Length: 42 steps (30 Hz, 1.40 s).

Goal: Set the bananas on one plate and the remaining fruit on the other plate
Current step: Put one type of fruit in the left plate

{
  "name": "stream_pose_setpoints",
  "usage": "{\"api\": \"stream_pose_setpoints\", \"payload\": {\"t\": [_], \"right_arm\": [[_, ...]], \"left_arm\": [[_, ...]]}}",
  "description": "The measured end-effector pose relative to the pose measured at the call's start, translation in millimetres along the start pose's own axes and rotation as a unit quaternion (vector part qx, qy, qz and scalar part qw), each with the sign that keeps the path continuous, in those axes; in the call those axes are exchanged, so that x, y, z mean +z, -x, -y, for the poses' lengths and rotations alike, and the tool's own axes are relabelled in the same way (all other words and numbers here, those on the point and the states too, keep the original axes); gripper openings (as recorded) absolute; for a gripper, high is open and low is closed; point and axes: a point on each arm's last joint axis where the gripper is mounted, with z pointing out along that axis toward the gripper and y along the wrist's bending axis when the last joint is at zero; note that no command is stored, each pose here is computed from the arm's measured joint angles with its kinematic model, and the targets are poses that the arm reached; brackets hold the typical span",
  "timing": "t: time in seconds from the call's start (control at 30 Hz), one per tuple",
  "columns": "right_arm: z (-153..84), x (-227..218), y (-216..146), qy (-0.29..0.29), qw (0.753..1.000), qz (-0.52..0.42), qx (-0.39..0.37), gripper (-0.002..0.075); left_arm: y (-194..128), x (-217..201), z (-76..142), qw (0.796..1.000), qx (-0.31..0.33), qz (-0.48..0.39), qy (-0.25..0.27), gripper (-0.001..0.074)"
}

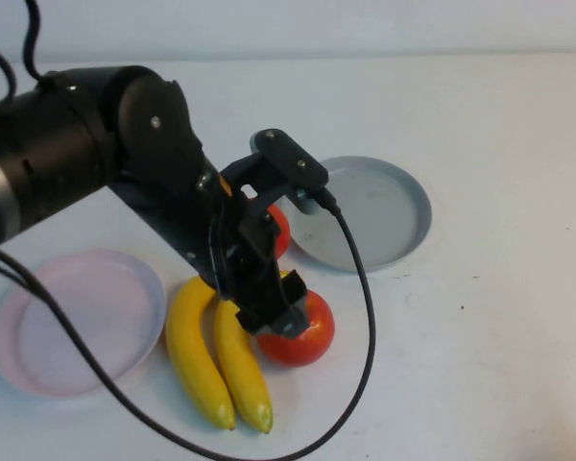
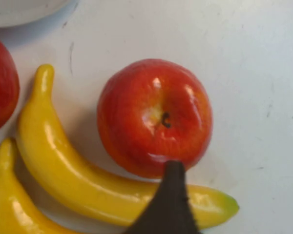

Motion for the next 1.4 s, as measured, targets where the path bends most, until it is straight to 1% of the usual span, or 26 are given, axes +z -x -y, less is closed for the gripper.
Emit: {"api": "stream_pose_setpoints", "payload": {"t": [0.03,0.07,0.1,0.17,0.2,0.37,0.57,0.8,1.2,1.4], "right_arm": [[0,0,0,0.000,1.000,0.000,0.000,-0.0017],[0,0,0,0.000,1.000,0.000,0.000,-0.0017],[0,0,0,0.000,1.000,0.000,0.000,-0.0017],[0,0,0,0.000,1.000,0.000,0.000,-0.0017],[0,0,0,0.000,1.000,0.000,0.000,-0.0017],[0,0,0,0.000,1.000,0.000,0.000,-0.0017],[0,0,0,0.000,1.000,0.000,0.000,-0.0017],[0,0,0,0.000,1.000,0.000,0.000,-0.0017],[0,0,0,0.000,1.000,0.000,0.000,-0.0017],[0,0,0,0.000,1.000,0.000,0.000,-0.0017]], "left_arm": [[2,3,-2,1.000,0.001,-0.002,0.001,0.0524],[4,7,-6,1.000,0.004,-0.006,0.008,0.0584],[5,11,-8,1.000,0.013,-0.009,0.014,0.0622],[6,19,-13,0.999,0.034,-0.014,0.023,0.0660],[7,22,-14,0.998,0.048,-0.017,0.025,0.0667],[8,34,-19,0.997,0.072,-0.023,0.027,0.0668],[13,42,-25,0.996,0.078,-0.006,0.042,0.0668],[14,57,-31,0.994,0.093,-0.010,0.048,0.0668],[14,79,-37,0.994,0.097,-0.025,0.041,0.0669],[14,81,-35,0.994,0.099,-0.029,0.036,0.0669]]}}
